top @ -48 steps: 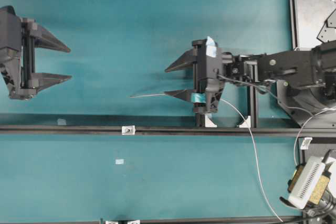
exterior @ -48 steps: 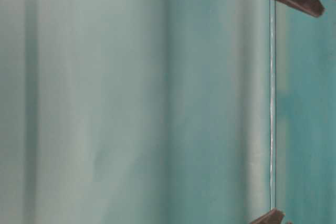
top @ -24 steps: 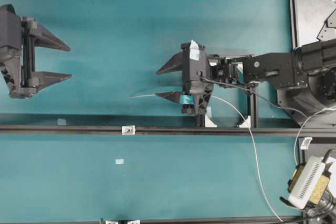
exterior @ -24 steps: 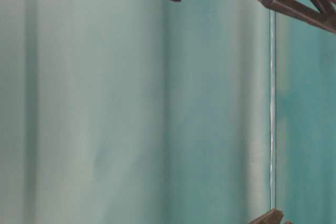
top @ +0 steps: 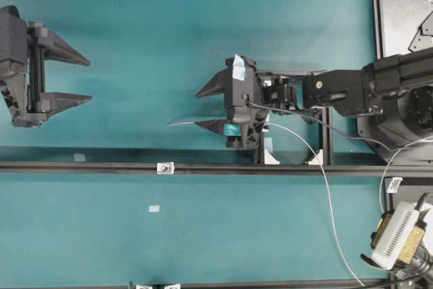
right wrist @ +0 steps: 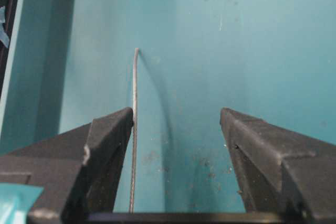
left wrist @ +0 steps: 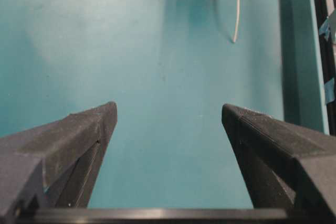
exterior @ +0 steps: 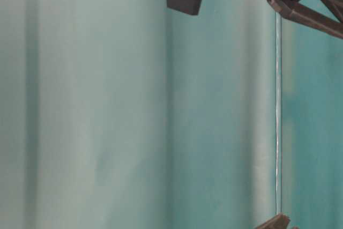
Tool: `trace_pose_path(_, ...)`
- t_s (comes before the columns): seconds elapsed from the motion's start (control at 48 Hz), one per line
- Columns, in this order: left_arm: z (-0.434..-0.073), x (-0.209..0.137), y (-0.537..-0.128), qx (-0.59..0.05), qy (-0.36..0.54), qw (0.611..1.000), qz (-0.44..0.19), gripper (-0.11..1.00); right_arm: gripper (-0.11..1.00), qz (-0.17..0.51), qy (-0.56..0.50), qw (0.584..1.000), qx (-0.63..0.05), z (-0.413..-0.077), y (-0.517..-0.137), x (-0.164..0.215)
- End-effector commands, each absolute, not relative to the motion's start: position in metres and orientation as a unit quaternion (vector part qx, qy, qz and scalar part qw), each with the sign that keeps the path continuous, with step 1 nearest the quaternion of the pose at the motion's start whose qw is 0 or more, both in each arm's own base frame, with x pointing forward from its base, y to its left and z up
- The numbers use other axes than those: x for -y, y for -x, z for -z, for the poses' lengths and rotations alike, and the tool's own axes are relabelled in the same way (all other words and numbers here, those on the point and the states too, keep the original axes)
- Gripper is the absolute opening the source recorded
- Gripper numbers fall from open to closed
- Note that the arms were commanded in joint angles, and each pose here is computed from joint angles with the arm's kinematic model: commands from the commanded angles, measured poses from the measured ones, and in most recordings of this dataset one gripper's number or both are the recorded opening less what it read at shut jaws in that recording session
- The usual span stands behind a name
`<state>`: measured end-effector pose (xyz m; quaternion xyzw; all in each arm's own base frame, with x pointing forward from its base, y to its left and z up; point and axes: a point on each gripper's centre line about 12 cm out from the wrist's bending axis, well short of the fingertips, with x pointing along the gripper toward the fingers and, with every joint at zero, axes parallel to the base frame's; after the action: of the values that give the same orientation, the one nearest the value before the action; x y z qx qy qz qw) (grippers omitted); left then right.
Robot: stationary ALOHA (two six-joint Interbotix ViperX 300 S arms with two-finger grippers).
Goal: Insert the wire into the hole on the right side and pull it with the left arm.
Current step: 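Lower and close the right gripper on the white wire's free end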
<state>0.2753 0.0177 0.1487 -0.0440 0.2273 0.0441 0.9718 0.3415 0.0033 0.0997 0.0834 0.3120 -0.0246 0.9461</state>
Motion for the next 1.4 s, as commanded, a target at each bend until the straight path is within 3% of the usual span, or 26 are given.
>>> trace_pose_path(0.0, -0.153, -0.0191, -0.2767, -0.217, 0.044, 0.974, -0.046, 0.67, 0.75, 0.021, -0.083, 0.952, -0.295, -0.1081, -0.3494, -0.0045)
trace_pose_path(0.584, -0.1526, -0.0199, -0.2763, -0.218, 0.045, 0.974, -0.048, 0.67, 0.73, 0.019, -0.082, 0.952, -0.293, -0.1082, -0.3536, -0.0056)
trace_pose_path(0.896, -0.1526, -0.0199, -0.2763, -0.218, 0.045, 0.974, -0.048, 0.67, 0.41, 0.02, -0.082, 0.951, -0.298, -0.1061, -0.3532, -0.0056)
trace_pose_path(1.251, -0.1526, -0.02, -0.2763, -0.218, 0.045, 0.974, -0.048, 0.67, 0.4, 0.02, -0.082, 0.95, -0.301, -0.1019, -0.356, -0.0056)
trace_pose_path(1.376, -0.1526, -0.0199, -0.2763, -0.218, 0.045, 0.974, -0.048, 0.67, 0.33, 0.02, -0.082, 0.951, -0.298, -0.1032, -0.3574, -0.0057)
